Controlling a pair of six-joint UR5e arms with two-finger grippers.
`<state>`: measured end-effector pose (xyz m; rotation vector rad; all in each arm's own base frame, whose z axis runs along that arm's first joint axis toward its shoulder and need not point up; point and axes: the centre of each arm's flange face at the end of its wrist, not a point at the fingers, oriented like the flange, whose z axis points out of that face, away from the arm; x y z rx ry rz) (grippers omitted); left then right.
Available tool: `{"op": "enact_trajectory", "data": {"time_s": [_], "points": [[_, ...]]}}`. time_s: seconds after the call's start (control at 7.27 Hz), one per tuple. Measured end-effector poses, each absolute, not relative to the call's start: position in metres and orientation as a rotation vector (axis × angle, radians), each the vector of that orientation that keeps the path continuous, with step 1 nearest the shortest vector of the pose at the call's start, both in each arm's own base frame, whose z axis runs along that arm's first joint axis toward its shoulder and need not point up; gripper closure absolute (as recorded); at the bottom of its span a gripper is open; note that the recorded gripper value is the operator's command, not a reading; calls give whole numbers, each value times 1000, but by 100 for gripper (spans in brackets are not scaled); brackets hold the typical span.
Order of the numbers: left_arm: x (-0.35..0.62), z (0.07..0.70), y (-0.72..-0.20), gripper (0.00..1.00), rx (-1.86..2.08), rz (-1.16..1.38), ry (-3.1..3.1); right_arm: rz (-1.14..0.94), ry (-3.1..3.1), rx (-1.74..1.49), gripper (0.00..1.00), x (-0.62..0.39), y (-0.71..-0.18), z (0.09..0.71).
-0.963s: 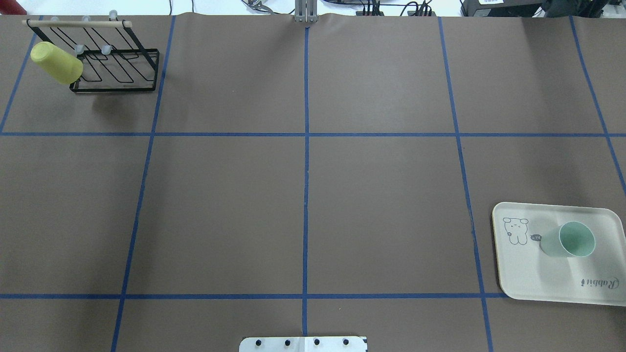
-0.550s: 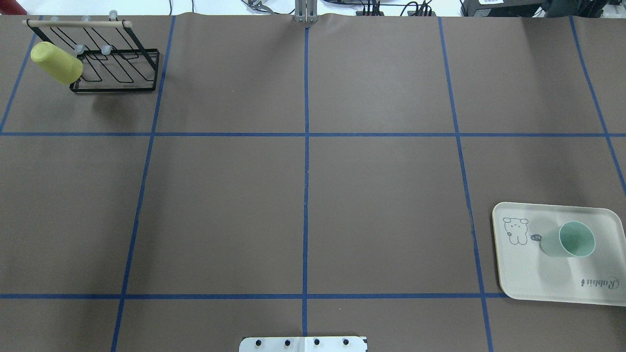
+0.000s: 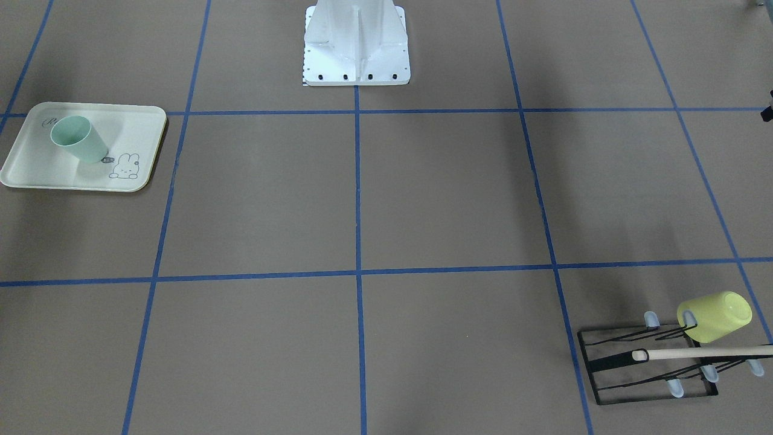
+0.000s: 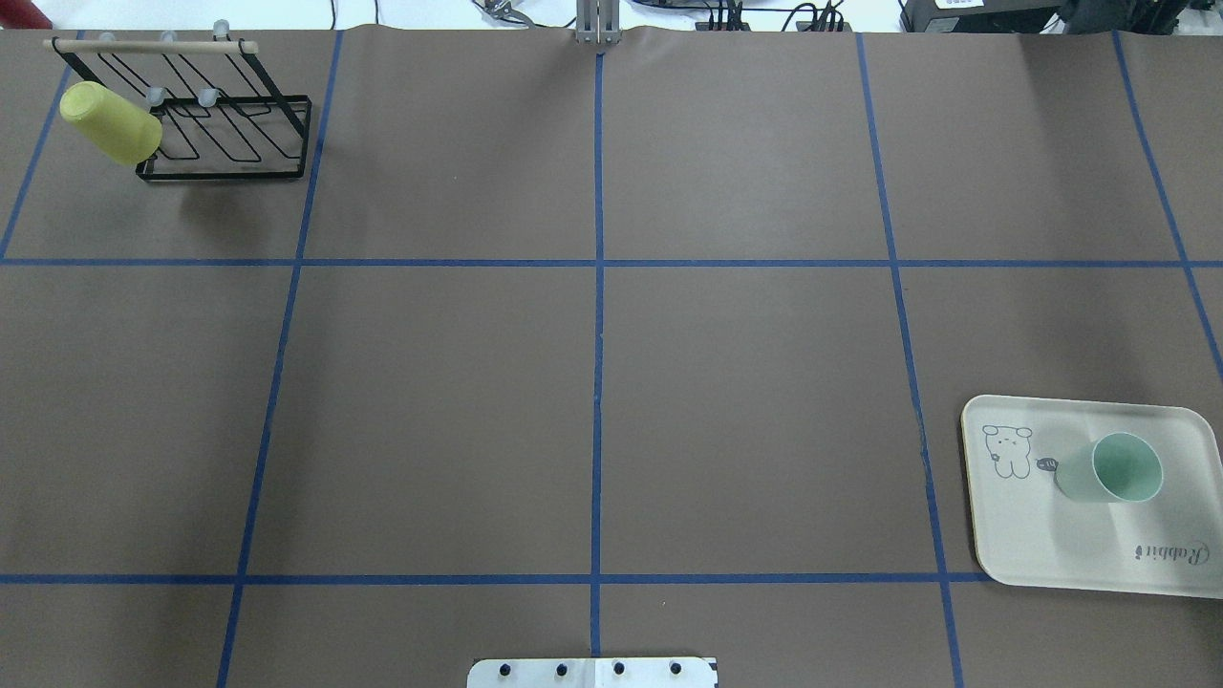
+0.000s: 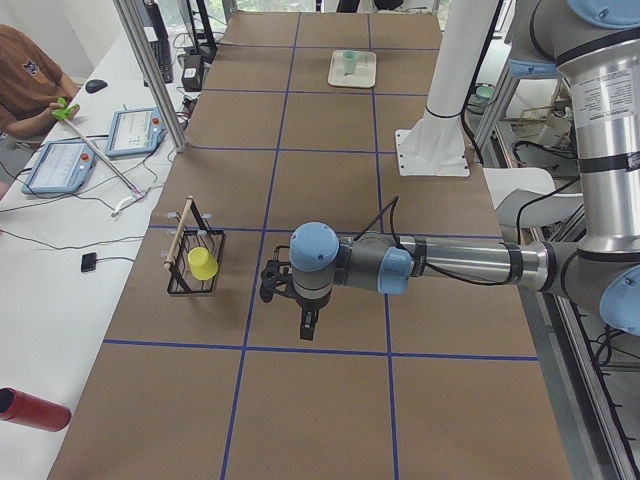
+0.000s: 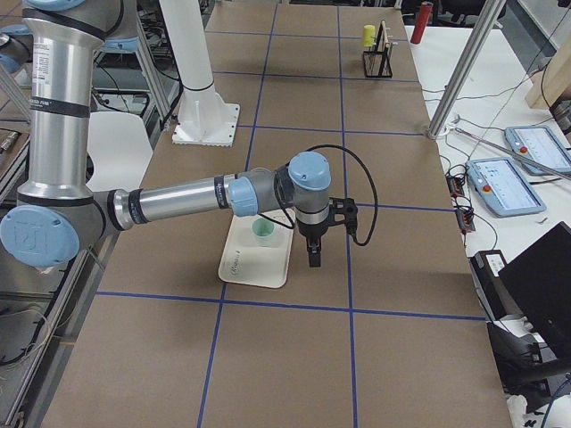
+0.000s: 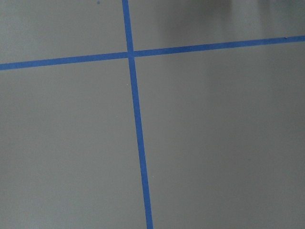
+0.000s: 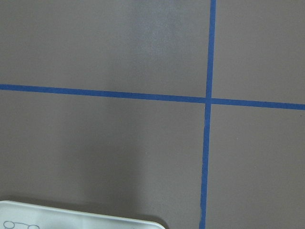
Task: Left arm grabs green cup and hands to right arm on tray
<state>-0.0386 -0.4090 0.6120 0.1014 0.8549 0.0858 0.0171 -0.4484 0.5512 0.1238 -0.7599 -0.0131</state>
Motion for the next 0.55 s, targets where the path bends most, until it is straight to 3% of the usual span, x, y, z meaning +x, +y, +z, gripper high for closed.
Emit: {"op": "enact_trajectory", "data": {"time_s": [0.55], "points": [[-38, 613, -413, 0, 98, 85, 854, -14, -808, 109, 0, 13, -449, 550]]}}
